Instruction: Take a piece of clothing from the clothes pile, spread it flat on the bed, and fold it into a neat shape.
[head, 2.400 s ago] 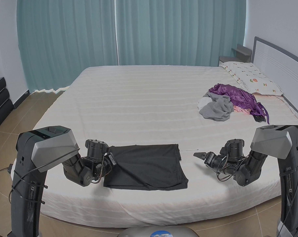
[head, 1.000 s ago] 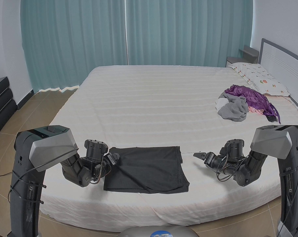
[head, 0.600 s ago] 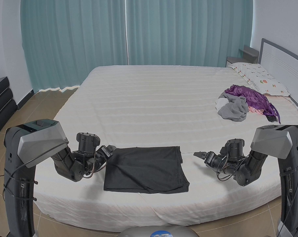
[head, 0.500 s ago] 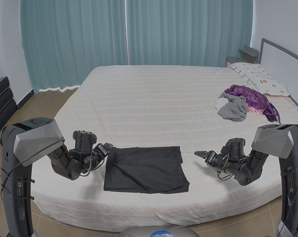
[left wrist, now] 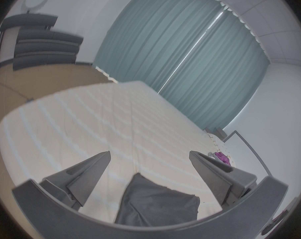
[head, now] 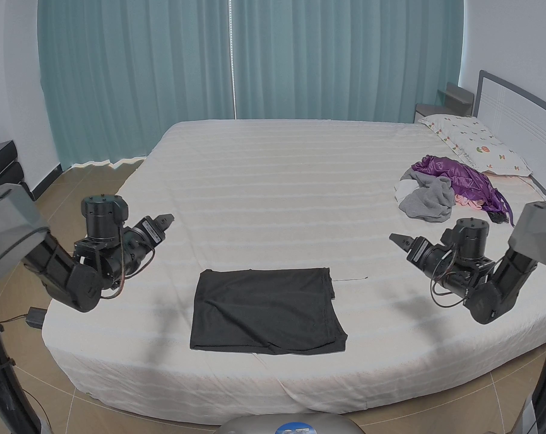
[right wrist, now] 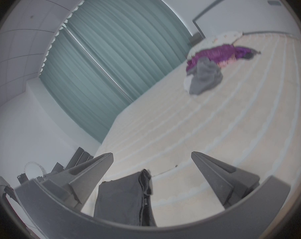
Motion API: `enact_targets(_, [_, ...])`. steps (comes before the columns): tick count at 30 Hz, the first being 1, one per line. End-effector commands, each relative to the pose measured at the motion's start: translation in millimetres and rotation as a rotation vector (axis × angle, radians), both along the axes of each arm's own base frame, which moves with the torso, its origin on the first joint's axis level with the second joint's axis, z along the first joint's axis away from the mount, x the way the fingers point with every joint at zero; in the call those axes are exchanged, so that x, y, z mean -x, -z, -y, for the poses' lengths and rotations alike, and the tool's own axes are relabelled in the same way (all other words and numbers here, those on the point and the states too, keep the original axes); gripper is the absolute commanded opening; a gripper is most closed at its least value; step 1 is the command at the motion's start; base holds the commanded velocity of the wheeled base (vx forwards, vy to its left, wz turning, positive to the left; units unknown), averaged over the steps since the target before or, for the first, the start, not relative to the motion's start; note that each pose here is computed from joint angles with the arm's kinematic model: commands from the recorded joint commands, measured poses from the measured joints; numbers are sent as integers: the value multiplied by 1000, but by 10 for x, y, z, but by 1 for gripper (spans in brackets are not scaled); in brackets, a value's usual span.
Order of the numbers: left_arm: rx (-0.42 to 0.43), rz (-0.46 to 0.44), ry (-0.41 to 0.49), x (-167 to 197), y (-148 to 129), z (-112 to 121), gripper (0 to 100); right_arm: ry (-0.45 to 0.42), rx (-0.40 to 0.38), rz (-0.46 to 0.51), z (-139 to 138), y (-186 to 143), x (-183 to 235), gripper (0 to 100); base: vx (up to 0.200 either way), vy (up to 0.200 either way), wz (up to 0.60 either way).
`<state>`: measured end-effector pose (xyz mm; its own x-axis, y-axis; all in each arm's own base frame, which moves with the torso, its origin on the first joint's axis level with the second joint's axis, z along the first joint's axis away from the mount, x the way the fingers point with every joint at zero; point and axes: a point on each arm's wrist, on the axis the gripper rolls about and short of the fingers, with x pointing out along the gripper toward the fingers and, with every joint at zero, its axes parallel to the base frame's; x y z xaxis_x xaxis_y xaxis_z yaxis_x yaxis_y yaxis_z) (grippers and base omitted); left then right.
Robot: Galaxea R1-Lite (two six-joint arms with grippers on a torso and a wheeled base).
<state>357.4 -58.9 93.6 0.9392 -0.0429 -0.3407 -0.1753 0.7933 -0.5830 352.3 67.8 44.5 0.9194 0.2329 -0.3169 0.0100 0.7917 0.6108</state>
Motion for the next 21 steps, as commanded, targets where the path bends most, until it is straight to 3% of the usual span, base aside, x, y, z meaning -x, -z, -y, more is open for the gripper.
enact_targets(1, [-162, 254, -89, 511, -672, -132, 100, 9, 78, 240, 154, -800, 669, 100, 0, 0, 0])
enact_targets(2, [-267, 348, -142, 656, -780, -170, 100, -14, 125, 314, 168, -961, 974, 100, 0, 0, 0])
enact_targets(8, [-393, 508, -174, 1072, -942, -160, 100, -45, 245, 428, 248, -1125, 1567, 100, 0, 0, 0])
enact_targets(12, [-505, 521, -174, 1408, -941, -144, 100, -51, 325, 529, 319, -1234, 2001, 100, 0, 0, 0])
enact_targets(15, [-529, 529, -202, 1648, -976, -138, 100, -24, 409, 573, 389, -1253, 2222, 100, 0, 0, 0])
enact_targets(18, [-536, 556, -233, 1883, -1040, -163, 100, -3, 447, 595, 430, -1268, 2389, 100, 0, 0, 0])
enact_targets(21, [-610, 541, -268, 2081, -1014, -223, 100, 15, 510, 596, 471, -1272, 2537, 100, 0, 0, 0])
